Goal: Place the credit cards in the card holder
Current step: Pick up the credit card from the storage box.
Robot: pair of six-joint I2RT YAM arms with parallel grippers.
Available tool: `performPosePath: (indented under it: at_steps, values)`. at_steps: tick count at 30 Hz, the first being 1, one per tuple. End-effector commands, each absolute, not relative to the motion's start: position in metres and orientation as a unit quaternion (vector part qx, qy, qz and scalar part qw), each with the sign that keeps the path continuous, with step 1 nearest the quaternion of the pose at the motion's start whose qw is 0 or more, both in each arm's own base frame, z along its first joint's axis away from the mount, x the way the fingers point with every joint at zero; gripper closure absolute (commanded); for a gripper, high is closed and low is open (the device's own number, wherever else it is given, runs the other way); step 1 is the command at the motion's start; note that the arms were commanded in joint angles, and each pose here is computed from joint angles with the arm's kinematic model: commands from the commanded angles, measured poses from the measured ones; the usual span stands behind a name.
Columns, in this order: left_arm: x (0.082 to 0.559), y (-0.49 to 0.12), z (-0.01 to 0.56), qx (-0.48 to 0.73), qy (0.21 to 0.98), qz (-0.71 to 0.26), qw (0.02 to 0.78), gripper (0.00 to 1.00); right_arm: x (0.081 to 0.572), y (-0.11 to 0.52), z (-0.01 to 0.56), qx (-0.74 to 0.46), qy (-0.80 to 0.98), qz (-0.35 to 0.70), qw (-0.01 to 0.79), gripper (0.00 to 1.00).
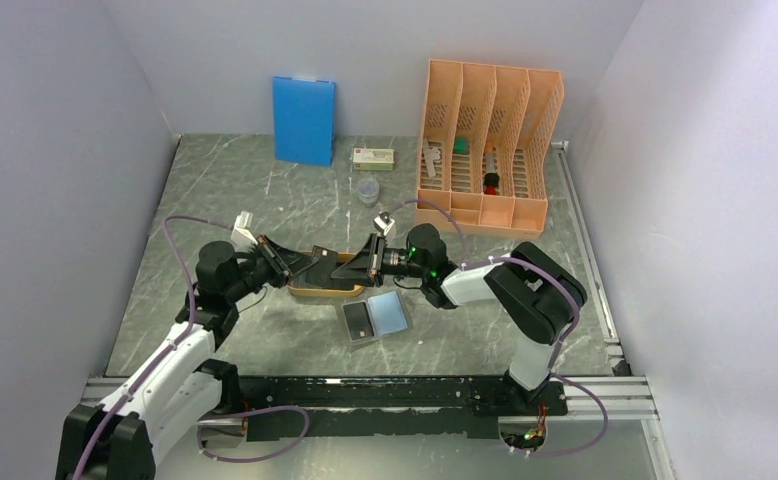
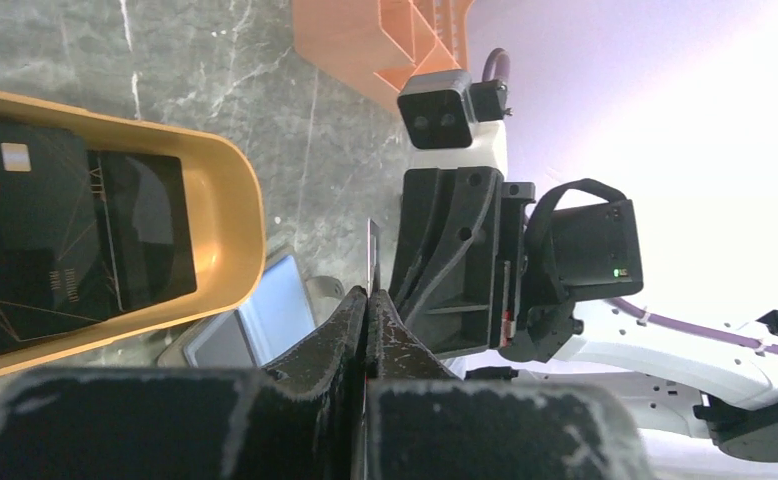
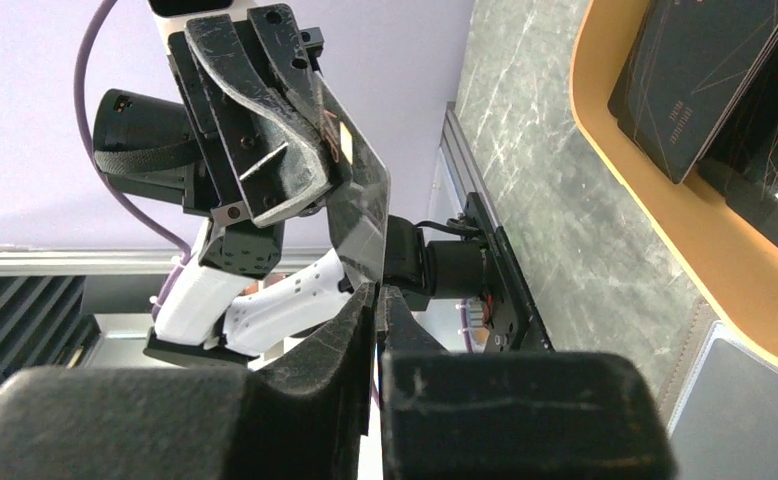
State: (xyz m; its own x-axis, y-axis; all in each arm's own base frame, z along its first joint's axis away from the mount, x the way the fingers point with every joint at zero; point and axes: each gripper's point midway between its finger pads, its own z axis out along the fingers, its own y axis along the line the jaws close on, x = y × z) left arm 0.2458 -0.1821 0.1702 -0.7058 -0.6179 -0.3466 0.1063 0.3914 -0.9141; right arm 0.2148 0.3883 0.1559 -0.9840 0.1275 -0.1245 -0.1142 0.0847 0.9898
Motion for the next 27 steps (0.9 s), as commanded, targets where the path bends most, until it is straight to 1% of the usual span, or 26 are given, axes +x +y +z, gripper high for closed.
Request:
performPosePath:
  at_steps: [1,3,9,12,14,16,24,26,27]
  values:
    - [0.234,-0.188,0.177,-0.146,0.75,-0.551,0.335,0.95,0.22,0.391,0.182,-0.01,0.708,0.696,0.117,0.9]
    - [0.233,-0.189,0.178,-0.146,0.747,-0.556,0.334,0.95,0.219,0.394,0.183,-0.011,0.707,0.698,0.115,0.85]
    - [0.229,-0.189,0.185,-0.155,0.735,-0.571,0.33,0.95,0.217,0.393,0.192,-0.007,0.693,0.711,0.117,0.65]
    - [0.228,-0.191,0.194,-0.156,0.725,-0.585,0.328,0.95,0.215,0.391,0.196,-0.006,0.69,0.714,0.118,0.62]
    - [0.228,-0.192,0.198,-0.156,0.72,-0.591,0.329,0.95,0.215,0.391,0.197,-0.005,0.688,0.716,0.118,0.64]
    - [0.228,-0.192,0.201,-0.156,0.718,-0.594,0.329,0.95,0.215,0.391,0.2,-0.004,0.685,0.719,0.118,0.67]
    - [0.227,-0.192,0.197,-0.158,0.718,-0.594,0.325,0.95,0.214,0.388,0.208,0.005,0.671,0.73,0.126,0.99]
    - [0.226,-0.192,0.194,-0.153,0.725,-0.587,0.325,0.94,0.212,0.386,0.211,0.001,0.67,0.731,0.13,1.0]
    - [0.228,-0.191,0.192,-0.148,0.735,-0.574,0.329,0.9,0.21,0.385,0.213,-0.006,0.672,0.728,0.133,1.0]
